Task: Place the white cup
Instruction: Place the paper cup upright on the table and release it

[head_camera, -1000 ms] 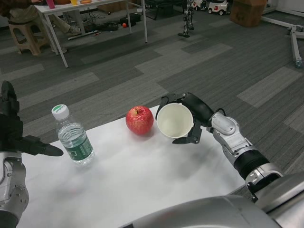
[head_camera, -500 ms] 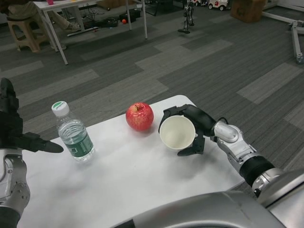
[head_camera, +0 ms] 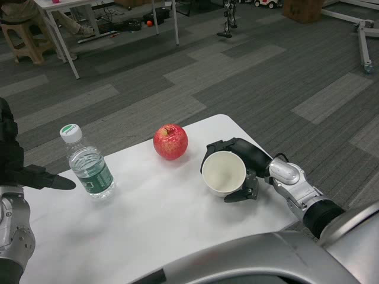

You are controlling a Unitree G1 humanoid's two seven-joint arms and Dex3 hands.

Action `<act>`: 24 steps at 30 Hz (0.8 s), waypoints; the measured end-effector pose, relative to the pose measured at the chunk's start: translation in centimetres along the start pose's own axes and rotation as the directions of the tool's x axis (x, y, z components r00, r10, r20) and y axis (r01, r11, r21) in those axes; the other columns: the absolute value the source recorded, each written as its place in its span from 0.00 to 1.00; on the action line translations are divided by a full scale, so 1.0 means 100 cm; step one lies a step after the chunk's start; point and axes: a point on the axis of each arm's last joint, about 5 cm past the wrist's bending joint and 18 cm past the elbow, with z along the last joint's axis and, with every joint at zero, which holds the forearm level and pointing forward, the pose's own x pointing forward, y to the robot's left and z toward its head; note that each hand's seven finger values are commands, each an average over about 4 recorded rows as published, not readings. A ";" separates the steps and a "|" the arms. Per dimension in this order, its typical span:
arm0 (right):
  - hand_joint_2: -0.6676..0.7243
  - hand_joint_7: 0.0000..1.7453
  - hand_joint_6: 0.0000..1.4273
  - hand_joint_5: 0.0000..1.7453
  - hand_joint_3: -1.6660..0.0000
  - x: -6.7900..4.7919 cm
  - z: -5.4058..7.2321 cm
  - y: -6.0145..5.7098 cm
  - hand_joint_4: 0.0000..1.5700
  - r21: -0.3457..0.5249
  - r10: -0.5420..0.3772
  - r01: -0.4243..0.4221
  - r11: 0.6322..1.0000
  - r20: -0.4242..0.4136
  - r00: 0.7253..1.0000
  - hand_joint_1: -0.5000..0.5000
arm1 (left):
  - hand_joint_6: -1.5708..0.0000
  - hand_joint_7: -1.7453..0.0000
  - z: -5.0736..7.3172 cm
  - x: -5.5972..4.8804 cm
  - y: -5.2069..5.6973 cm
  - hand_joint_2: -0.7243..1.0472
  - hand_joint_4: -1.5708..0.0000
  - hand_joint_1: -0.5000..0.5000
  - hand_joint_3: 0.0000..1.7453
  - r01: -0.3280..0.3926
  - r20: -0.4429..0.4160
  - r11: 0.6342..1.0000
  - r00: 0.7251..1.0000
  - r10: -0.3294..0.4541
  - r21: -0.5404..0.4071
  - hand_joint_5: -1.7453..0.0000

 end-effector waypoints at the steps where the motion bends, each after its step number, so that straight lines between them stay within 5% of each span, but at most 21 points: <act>1: 0.45 0.60 0.86 0.56 0.10 0.000 0.000 0.000 1.00 0.002 -0.001 0.001 1.000 0.000 1.000 0.75 | 1.00 0.92 0.000 0.000 0.000 0.05 1.00 0.00 0.05 0.000 0.000 1.000 1.000 0.000 0.000 1.00; 8: 0.45 0.65 0.84 0.61 0.10 -0.001 -0.003 0.002 1.00 0.016 -0.009 0.009 1.000 -0.002 1.000 0.66 | 1.00 0.92 0.000 0.000 0.000 0.05 1.00 0.00 0.05 0.001 0.000 1.000 1.000 -0.001 0.000 1.00; 11: 0.45 0.74 0.70 0.67 0.10 -0.002 -0.004 0.003 1.00 0.018 -0.010 0.010 1.000 -0.005 1.000 0.59 | 1.00 0.92 0.000 0.000 0.000 0.05 1.00 0.00 0.05 0.001 0.000 1.000 1.000 -0.001 0.000 1.00; 13: 0.45 0.80 0.51 0.74 0.10 -0.002 -0.005 0.003 0.95 0.019 -0.011 0.011 1.000 -0.005 1.000 0.54 | 1.00 0.92 0.000 0.000 0.000 0.05 1.00 0.00 0.05 0.001 0.000 1.000 1.000 -0.001 0.000 1.00; 19: 0.50 0.90 0.14 0.92 0.07 -0.002 -0.006 0.004 0.66 0.022 -0.009 0.009 1.000 -0.009 1.000 0.42 | 1.00 0.92 0.000 0.000 0.000 0.05 1.00 0.00 0.05 0.001 -0.001 1.000 1.000 -0.001 0.000 1.00; 23: 0.55 0.92 0.00 0.94 0.05 -0.002 -0.007 0.004 0.21 0.022 -0.010 0.010 1.000 -0.011 1.000 0.35 | 1.00 0.92 0.000 0.000 0.000 0.05 1.00 0.00 0.05 0.000 -0.001 1.000 1.000 0.000 0.000 1.00; 24: 0.55 0.92 0.00 0.94 0.05 -0.002 -0.007 0.004 0.17 0.022 -0.010 0.010 1.000 -0.011 1.000 0.34 | 1.00 0.92 0.000 0.000 0.000 0.05 1.00 0.00 0.05 0.000 -0.001 1.000 1.000 0.000 0.000 1.00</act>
